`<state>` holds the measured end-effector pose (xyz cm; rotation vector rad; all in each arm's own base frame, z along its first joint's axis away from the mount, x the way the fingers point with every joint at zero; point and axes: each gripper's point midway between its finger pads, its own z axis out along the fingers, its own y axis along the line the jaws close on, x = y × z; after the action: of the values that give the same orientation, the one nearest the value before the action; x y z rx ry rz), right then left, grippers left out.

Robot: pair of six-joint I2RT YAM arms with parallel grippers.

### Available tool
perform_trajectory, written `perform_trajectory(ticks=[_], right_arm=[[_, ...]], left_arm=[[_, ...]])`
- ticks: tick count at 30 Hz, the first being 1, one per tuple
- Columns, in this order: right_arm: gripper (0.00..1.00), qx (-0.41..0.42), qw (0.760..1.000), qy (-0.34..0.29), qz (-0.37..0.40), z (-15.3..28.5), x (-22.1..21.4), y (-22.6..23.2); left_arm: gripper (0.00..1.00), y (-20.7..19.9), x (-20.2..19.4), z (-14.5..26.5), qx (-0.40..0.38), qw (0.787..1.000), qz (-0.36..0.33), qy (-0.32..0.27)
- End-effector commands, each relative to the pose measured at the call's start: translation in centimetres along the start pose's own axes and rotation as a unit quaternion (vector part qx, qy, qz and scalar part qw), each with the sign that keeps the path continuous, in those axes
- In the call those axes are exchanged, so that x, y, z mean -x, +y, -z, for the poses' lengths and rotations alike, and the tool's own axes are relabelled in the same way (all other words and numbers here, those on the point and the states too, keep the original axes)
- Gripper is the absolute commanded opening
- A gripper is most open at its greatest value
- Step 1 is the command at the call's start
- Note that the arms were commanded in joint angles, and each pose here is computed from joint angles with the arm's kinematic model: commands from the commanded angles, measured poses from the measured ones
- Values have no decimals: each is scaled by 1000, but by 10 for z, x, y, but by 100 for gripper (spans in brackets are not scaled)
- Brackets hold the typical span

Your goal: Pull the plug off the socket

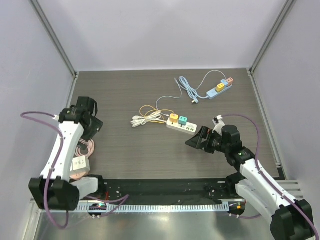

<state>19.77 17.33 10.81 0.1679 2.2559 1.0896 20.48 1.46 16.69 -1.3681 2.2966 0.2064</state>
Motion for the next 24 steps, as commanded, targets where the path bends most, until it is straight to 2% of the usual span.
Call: perform_trajectory(ticks=[1, 3, 6, 7, 10, 12, 17, 20, 24], right_arm=[[100, 21, 999, -3, 27, 4, 13, 18], [100, 17, 999, 3, 30, 4, 12, 17], [100, 14, 999, 9, 39, 6, 14, 19], [100, 14, 999, 6, 43, 7, 17, 22], [100, 8, 998, 0, 54, 10, 20, 22], [100, 3, 998, -8, 57, 10, 23, 21], [100, -1, 998, -11, 64, 10, 24, 19], [100, -2, 998, -12, 67, 10, 26, 20], [100, -8, 997, -14, 73, 9, 30, 19]], left_arm=[[100, -3, 21, -14, 52, 999, 8, -8], [100, -15, 40, -21, 50, 998, -16, -39], [100, -19, 47, -46, 81, 995, -27, -55], [99, -16, 49, -56, 86, 995, -15, -48], [88, -14, 33, -87, 90, 996, 10, 1], [85, -12, 26, -104, 90, 995, 30, 23], [82, -19, 28, -120, 73, 997, 39, 7], [79, -18, 24, -129, 81, 996, 42, 18], [70, 6, 16, -134, 156, 985, 63, 32]])
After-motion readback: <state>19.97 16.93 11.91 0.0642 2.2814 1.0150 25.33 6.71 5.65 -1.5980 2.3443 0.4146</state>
